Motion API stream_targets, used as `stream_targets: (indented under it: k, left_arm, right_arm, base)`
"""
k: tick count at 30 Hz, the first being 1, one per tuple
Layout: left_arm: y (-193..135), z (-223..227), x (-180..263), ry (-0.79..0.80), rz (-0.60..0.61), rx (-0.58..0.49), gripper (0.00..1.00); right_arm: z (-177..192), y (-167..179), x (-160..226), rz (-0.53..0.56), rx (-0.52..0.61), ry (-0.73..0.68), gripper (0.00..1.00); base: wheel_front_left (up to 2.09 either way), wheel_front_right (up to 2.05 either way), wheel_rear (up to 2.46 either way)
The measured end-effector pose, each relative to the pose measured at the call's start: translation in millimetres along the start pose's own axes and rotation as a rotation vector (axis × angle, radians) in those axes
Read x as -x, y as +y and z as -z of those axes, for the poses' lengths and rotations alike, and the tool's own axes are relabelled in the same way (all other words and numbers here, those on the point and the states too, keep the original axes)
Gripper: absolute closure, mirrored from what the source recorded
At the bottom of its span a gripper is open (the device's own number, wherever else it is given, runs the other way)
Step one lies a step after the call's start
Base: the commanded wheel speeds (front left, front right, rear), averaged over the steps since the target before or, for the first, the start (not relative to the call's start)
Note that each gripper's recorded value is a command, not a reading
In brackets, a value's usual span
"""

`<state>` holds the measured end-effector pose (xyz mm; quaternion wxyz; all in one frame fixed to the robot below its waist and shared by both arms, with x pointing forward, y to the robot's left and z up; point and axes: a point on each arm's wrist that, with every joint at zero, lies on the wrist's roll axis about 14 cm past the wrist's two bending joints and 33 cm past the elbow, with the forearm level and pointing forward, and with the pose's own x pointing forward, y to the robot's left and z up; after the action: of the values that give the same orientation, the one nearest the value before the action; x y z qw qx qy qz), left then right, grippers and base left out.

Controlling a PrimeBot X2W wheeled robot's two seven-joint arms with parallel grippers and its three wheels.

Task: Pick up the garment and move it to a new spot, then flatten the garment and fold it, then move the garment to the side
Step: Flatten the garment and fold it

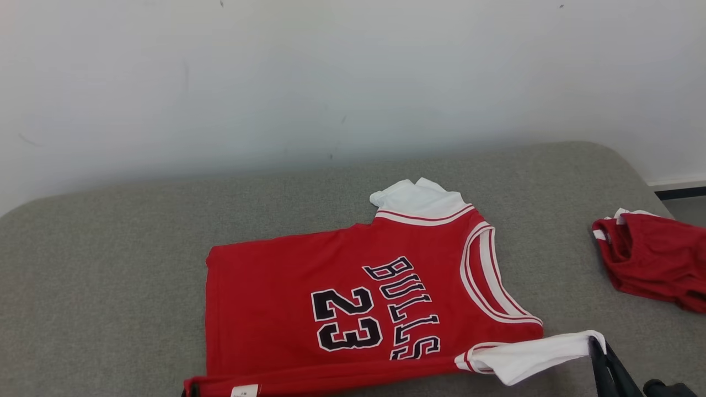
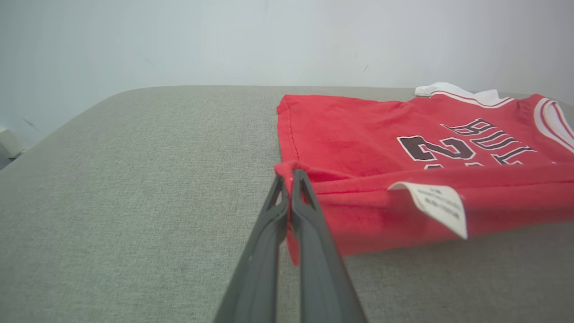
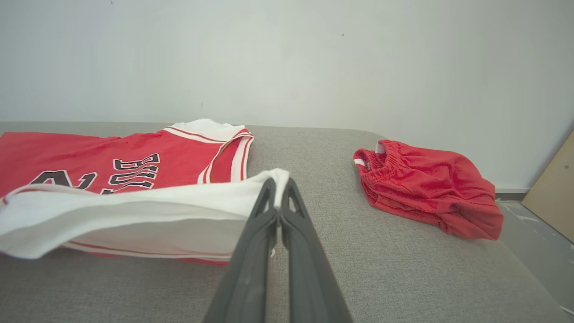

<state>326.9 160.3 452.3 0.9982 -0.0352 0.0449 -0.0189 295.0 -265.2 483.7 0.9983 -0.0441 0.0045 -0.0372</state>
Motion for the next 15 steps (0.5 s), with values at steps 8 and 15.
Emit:
stream_targets:
  k: [8, 15]
  left_arm:
    - [-6, -1, -24, 0.007, 0.043, -0.017, 1.00]
    - [-2, 6, -37, 0.035, 0.033, -0.024, 1.00]
  right_arm:
    - [17, 20, -27, -0.050, -0.012, 0.060, 1.00]
    - [22, 30, -57, -0.073, -0.001, 0.083, 1.00]
  base:
    - [0.00, 0.00, 0.00]
    - [0.00, 0.00, 0.00]
